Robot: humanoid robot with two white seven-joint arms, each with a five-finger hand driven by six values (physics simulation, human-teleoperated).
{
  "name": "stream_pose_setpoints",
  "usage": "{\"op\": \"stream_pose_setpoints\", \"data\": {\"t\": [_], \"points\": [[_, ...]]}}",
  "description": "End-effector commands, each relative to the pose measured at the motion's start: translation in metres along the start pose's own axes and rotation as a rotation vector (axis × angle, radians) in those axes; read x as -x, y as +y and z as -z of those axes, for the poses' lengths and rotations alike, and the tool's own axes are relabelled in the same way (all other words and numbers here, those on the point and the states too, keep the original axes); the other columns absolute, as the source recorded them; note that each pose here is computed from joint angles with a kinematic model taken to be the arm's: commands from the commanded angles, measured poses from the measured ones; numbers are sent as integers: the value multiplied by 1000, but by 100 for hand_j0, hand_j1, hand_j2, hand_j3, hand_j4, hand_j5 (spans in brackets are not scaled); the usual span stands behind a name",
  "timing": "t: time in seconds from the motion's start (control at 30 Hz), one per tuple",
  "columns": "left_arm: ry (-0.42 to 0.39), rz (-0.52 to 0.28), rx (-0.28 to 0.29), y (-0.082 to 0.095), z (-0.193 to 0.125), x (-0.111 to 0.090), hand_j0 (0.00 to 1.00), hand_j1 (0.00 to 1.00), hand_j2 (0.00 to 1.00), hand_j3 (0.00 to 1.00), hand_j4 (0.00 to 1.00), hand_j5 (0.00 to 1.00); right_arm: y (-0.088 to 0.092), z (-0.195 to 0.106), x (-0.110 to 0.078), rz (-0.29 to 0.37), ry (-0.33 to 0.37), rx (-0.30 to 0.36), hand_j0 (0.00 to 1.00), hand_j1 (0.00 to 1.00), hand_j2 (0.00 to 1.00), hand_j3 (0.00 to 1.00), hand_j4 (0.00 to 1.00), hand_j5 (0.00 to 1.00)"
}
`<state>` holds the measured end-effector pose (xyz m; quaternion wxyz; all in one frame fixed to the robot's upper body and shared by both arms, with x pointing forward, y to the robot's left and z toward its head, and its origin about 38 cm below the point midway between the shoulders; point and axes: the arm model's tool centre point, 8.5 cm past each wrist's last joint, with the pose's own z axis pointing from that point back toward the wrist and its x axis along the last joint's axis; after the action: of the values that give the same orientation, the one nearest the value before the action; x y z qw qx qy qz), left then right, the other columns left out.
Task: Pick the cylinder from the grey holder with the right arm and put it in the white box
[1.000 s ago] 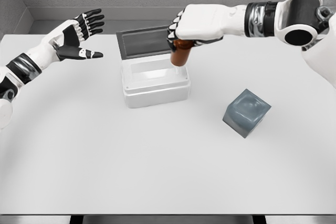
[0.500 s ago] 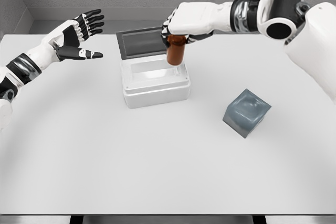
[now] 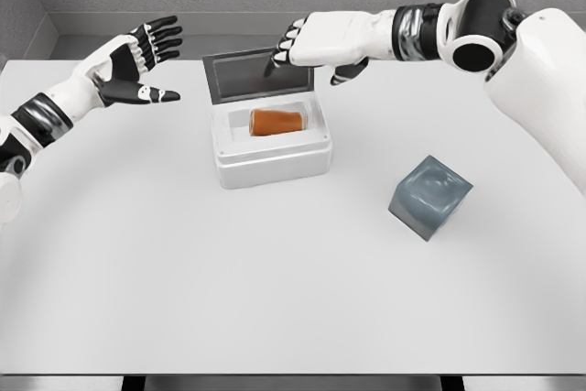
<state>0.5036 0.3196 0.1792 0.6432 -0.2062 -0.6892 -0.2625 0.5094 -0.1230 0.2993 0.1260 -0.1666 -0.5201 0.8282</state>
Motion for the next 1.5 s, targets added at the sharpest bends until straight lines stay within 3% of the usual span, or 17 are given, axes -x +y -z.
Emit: {"op": "stream_pose_setpoints", "data": {"t": [0.0,0.13,0.3,0.47,0.67,0.83,1.0,1.27,1.4,1.47], "points": [[-2,-7,5,-3,2,1,100,100,100,100,100,100,-5,-4,-2,-10,-4,14,99,99,99,99,99,99],[-9,-18,18,-9,9,3,100,100,100,100,100,100,-3,-53,-14,-109,9,9,99,99,99,99,99,99],[-16,-51,17,-16,25,8,100,100,100,100,100,100,10,-147,-13,-97,109,51,99,99,99,99,99,99],[-20,-42,21,-16,28,5,100,100,100,100,100,100,19,-217,-3,86,148,175,99,99,99,99,99,99],[-25,-44,47,-25,38,3,100,100,100,100,100,100,71,-266,-13,390,156,409,100,100,100,100,100,100],[-26,-47,60,-33,44,6,100,100,100,100,100,100,104,-256,-27,544,106,505,100,100,100,100,100,100],[-45,-41,80,-41,44,4,100,100,100,100,100,100,137,-233,-41,643,90,539,100,100,100,100,100,100],[-96,-22,146,-65,40,-8,100,100,100,100,100,100,143,-230,-43,665,86,547,100,100,100,100,100,100],[-92,-12,135,-58,34,-10,100,100,100,100,100,100,143,-228,-43,668,82,553,100,100,100,100,100,100],[-66,6,92,-38,20,-9,100,100,100,100,100,100,143,-227,-44,669,79,555,100,100,100,100,100,100]]}}
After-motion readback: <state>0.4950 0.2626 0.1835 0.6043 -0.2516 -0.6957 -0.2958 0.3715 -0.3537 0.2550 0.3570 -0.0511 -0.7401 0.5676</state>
